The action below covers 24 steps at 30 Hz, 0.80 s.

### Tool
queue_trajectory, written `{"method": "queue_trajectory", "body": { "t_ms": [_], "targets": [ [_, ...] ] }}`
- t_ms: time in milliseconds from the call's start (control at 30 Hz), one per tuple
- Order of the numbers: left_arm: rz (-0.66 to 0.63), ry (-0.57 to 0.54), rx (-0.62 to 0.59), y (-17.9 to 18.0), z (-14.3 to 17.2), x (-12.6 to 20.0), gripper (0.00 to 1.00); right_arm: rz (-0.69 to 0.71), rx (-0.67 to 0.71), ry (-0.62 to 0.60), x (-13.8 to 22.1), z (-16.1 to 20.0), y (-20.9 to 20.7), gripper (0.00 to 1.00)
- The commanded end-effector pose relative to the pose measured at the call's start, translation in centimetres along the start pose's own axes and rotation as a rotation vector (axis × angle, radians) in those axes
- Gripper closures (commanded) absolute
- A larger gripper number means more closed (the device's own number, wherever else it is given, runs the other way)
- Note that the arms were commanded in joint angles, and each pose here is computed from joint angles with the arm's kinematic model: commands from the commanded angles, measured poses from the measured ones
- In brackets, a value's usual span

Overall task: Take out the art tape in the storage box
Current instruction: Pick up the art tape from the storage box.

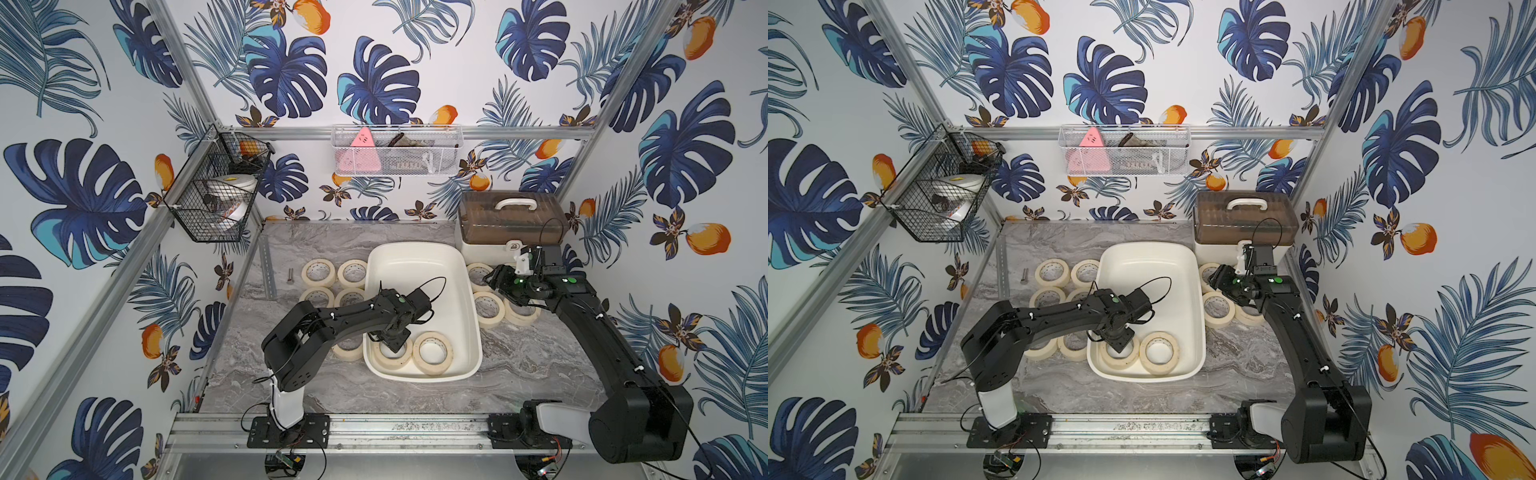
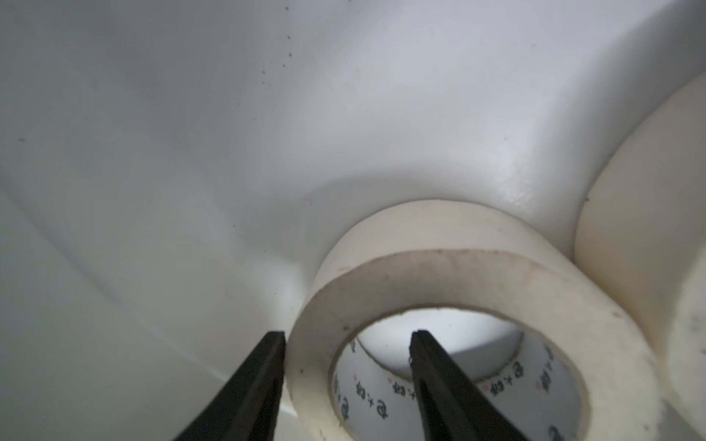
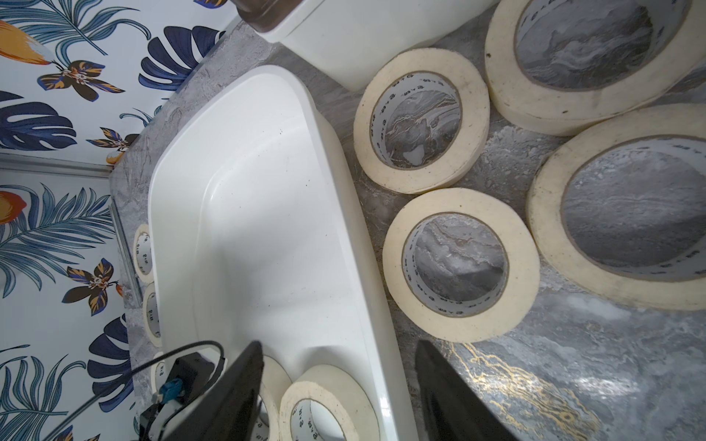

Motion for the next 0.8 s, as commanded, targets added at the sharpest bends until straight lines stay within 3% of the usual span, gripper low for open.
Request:
{"method": "queue_trajectory", "body": {
  "t_ms": [0,167,367,433,767],
  "targets": [
    [-0.001,0.002,-0.013,0.0,-0.1,-0.7,0.41,0.006,0.013,0.009,0.1,0.2,0.0,0.35],
    [-0.004,0.014,-0.009,0.0,0.1,-1.3,0.51,0.005,0.013,0.008,0.2,0.1,0.1,0.35],
    [-0.025,-0.004,-0.002,0.3,-0.2,-0.8,0.71,-0.008,0.015,0.003,0.6,0.0,0.4,0.34],
    [-0.033,-0.008,0.007,0.5,-0.3,-0.6,0.74,-0.010,0.014,0.004,0.7,0.0,0.5,0.35],
    [-0.095,-0.121,0.088,2.2,-1.1,4.1,0.94,-0.070,0.015,0.003,2.0,0.4,2.0,0.35]
  ]
}}
Point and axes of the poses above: each gripper's point midway between its finger pads, its own x axis back along the fingers, its own y axis along the line the jaws close on, z = x × y, the point moved 6 cm from there along x, back along the fingers, and after that the axes turned 14 degrees about -x, right-handed, at the moved point
